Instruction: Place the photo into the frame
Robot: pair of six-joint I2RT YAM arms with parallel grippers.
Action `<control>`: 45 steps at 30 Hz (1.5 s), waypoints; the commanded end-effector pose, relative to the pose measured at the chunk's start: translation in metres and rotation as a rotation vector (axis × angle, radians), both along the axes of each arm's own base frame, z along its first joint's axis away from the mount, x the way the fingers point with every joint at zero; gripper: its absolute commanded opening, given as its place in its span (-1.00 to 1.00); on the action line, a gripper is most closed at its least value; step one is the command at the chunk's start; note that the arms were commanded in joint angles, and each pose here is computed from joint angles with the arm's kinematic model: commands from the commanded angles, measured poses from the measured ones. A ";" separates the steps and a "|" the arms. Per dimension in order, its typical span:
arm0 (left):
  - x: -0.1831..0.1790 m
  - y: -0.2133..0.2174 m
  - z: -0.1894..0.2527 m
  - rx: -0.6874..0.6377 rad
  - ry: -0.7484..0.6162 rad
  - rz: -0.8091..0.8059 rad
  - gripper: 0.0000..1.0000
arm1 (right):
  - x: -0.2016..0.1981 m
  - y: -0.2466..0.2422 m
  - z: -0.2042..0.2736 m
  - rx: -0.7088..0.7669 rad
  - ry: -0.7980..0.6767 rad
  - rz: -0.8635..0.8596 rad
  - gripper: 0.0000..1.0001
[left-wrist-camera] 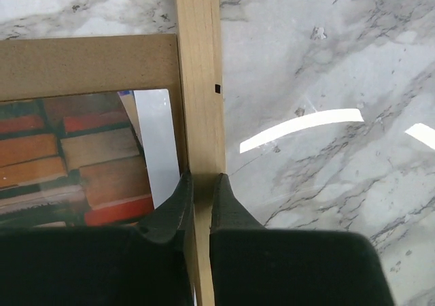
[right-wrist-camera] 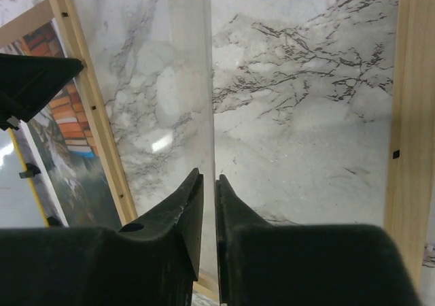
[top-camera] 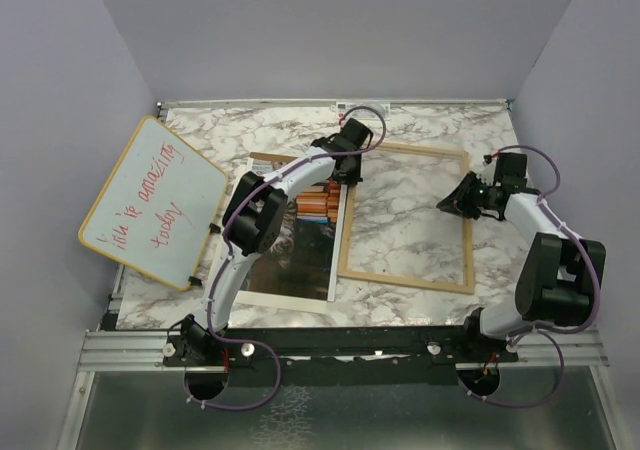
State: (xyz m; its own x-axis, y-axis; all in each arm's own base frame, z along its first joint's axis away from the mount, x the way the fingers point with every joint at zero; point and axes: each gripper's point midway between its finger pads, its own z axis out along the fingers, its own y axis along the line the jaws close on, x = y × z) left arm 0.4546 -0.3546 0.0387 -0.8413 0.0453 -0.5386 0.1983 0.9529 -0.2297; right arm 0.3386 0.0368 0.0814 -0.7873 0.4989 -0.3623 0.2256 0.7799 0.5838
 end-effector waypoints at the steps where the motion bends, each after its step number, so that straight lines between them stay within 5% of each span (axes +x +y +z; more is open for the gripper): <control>1: -0.006 0.002 0.026 -0.012 0.031 -0.054 -1.00 | 0.007 0.011 0.033 0.084 -0.069 -0.006 -0.74; 4: -0.006 -0.002 0.053 -0.071 0.028 -0.061 -1.00 | 0.010 0.013 0.054 0.100 -0.090 -0.006 -0.93; 13: -0.004 0.031 0.087 -0.096 0.042 0.000 -1.00 | 0.004 0.030 0.106 0.188 -0.175 0.050 -0.98; 20: 0.008 0.078 0.041 0.001 0.079 0.011 -1.00 | 0.004 0.059 0.129 0.419 -0.200 0.086 -0.99; 27: 0.017 0.096 0.008 -0.060 0.117 -0.042 -1.00 | 0.012 0.091 0.173 0.507 -0.239 0.112 -0.99; 36: 0.021 0.114 0.018 -0.093 0.092 -0.001 -0.18 | 0.017 0.117 0.180 0.530 -0.229 0.161 -0.99; 45: 0.028 0.133 0.044 -0.131 0.035 0.065 0.18 | 0.017 0.150 0.196 0.545 -0.329 0.301 -0.99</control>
